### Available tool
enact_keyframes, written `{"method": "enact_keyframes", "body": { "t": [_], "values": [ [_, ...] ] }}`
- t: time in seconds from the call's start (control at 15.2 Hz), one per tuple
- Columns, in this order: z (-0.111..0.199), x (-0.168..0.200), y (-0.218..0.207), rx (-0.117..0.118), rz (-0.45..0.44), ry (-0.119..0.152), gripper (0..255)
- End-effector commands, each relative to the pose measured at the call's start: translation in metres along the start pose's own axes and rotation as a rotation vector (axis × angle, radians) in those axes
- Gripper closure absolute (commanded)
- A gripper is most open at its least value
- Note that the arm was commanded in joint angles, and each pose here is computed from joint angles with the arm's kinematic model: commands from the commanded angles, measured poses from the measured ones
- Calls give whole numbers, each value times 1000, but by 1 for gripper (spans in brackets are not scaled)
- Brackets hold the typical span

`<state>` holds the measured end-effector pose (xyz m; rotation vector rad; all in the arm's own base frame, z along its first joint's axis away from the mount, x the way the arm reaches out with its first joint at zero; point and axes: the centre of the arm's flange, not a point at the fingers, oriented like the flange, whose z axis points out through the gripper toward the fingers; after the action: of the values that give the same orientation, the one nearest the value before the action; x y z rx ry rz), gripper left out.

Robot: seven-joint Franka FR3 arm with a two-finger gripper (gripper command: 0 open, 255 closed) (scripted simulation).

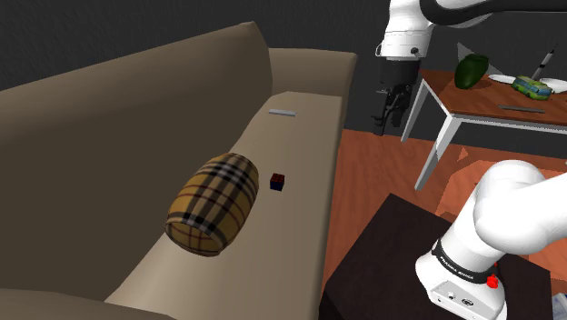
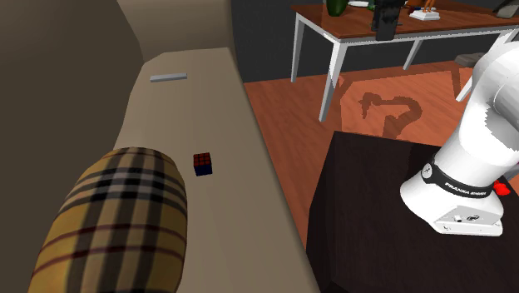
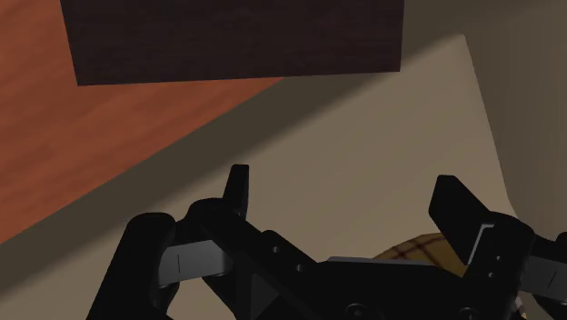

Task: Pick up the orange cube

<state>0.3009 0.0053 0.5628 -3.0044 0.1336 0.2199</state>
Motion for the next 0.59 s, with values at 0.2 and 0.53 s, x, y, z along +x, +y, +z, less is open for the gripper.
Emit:
{"method": "enact_keyframes", "body": {
  "t": [0.2,0.53],
  "values": [
    [27,27,5,-10,-21,11,0],
    [70,73,14,-27,-57,28,0]
  ]
}}
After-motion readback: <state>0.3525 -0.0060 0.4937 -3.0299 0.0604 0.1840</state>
